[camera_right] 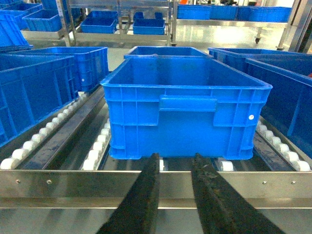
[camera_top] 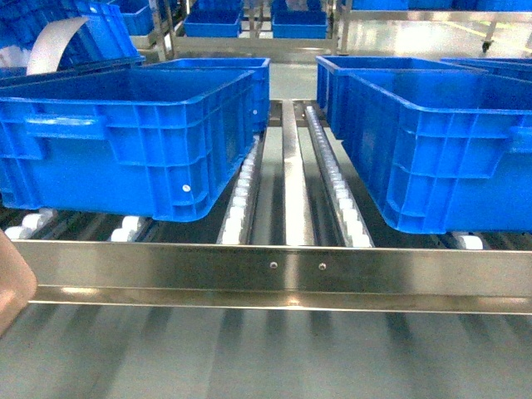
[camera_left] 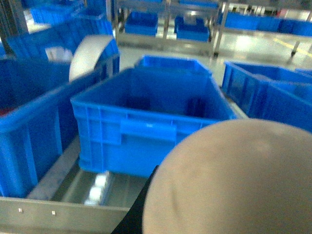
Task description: Place part in tray to right shelf
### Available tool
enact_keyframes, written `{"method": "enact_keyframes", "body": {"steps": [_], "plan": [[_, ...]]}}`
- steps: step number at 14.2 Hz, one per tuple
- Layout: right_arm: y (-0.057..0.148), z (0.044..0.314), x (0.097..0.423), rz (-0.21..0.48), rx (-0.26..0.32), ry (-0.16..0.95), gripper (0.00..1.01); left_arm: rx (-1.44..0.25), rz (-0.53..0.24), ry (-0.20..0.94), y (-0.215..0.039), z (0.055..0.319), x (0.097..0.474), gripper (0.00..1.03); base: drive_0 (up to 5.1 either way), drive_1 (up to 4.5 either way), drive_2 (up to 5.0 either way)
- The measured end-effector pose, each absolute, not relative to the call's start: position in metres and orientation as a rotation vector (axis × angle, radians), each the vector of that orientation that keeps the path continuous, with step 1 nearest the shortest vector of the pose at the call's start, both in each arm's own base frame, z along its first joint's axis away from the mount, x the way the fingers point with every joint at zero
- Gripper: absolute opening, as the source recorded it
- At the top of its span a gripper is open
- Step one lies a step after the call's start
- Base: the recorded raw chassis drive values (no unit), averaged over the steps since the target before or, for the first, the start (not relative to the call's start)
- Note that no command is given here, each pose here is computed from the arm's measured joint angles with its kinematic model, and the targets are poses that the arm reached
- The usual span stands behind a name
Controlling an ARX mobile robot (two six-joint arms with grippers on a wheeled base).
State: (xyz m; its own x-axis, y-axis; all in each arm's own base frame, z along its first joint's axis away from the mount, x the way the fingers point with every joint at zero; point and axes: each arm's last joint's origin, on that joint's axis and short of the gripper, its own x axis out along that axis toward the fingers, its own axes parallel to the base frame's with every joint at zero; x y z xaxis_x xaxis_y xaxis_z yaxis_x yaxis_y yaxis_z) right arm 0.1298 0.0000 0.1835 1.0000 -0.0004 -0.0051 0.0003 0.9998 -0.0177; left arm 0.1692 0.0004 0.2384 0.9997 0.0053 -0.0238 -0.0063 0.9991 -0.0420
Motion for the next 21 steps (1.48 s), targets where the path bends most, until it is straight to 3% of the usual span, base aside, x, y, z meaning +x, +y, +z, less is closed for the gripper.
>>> {"method": "enact_keyframes", "body": {"steps": [4, 6, 8, 15, 16, 17, 21], "plan": [[0.000, 0.180, 0.125, 0.000, -0.015, 0.002, 0.02, -0.019, 0.002, -0.022, 0.000, 0.231, 0.157, 0.12, 0.0, 0.00, 0.0], [0.000, 0.176, 0.119, 0.000, -0.015, 0.002, 0.02, -0.018, 0.002, 0.041, 0.000, 0.201, 0.146, 0.12, 0.0, 0.00, 0.0], [0.000, 0.170, 0.116, 0.000, -0.015, -0.005, 0.02, -0.018, 0.002, 0.000, 0.000, 0.199, 0.138, 0.12, 0.0, 0.00, 0.0], [0.000, 0.170, 0.108, 0.000, -0.015, -0.010, 0.02, -0.018, 0.001, 0.014, 0.000, 0.177, 0.121, 0.12, 0.0, 0.00, 0.0], [0.000, 0.164, 0.101, 0.004, -0.015, 0.040, 0.02, -0.018, 0.001, 0.015, 0.000, 0.175, 0.119, 0.12, 0.0, 0.00, 0.0], [0.000, 0.169, 0.097, 0.000, -0.014, -0.020, 0.02, -0.017, 0.001, 0.015, 0.000, 0.174, 0.117, 0.12, 0.0, 0.00, 0.0], [0.000, 0.167, 0.097, 0.000, -0.015, -0.004, 0.02, -0.017, 0.001, -0.008, 0.000, 0.170, 0.112, 0.12, 0.0, 0.00, 0.0]]}}
